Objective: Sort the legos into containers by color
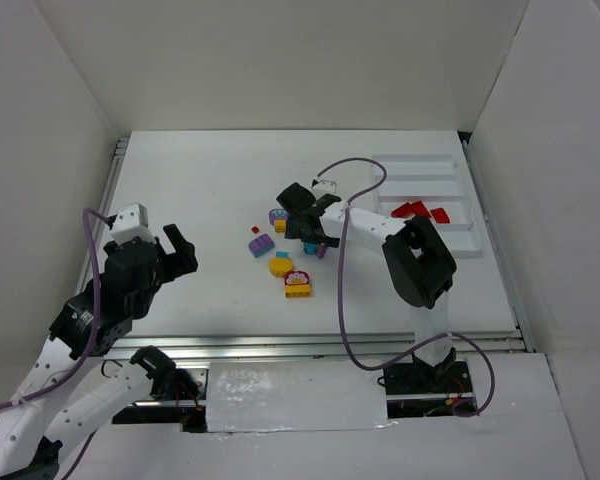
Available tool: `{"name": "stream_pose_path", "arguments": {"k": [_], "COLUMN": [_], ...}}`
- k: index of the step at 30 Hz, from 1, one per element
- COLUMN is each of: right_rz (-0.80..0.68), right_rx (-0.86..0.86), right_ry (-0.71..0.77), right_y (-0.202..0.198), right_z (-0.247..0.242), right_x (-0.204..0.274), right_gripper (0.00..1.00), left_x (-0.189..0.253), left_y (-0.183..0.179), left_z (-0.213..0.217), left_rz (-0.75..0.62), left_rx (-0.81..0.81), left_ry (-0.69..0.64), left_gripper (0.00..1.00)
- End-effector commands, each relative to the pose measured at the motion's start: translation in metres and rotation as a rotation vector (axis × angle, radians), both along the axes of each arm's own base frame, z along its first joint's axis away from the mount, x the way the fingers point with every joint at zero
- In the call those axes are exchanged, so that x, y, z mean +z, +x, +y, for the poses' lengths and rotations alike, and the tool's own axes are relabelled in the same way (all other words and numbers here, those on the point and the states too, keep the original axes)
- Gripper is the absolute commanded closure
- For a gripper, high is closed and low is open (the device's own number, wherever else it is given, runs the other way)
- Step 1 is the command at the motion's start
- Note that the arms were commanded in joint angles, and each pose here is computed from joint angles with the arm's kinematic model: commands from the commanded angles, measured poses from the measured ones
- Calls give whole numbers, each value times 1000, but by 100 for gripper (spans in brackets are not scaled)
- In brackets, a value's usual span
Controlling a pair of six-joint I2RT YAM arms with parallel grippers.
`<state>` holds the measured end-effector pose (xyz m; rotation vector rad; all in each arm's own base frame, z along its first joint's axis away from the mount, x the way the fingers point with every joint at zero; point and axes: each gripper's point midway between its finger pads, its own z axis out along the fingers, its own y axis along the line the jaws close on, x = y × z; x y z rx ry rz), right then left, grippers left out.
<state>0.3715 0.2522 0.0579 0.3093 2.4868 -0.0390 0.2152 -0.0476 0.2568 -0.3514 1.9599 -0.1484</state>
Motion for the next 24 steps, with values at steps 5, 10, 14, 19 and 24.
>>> {"name": "stream_pose_path", "arguments": {"k": [5,10,14,19,24], "right_rz": [-22,-11,18,35,-18], "right_rx": [-59,-40,-31,-22,85], "right_ry": [-34,-25,-13,15,70], "right_y": [12,7,6,9,2], "right_z": [-4,-5,-12,-20,-9], "right_x": [-2,-10,-24,-36,-17], "right_gripper": [0,1,4,32,67], "left_x": [9,10,9,10,9], "left_y": [3,3,3,3,4], "left_z": [0,1,0,0,-1], "left_rz": [-40,-44,-39,-41,-36], "left_rx": [-2,-1,-2,0,-3], "left_ry": [-8,-10,-7,-7,-7], "left_gripper": [0,0,0,0,0]}}
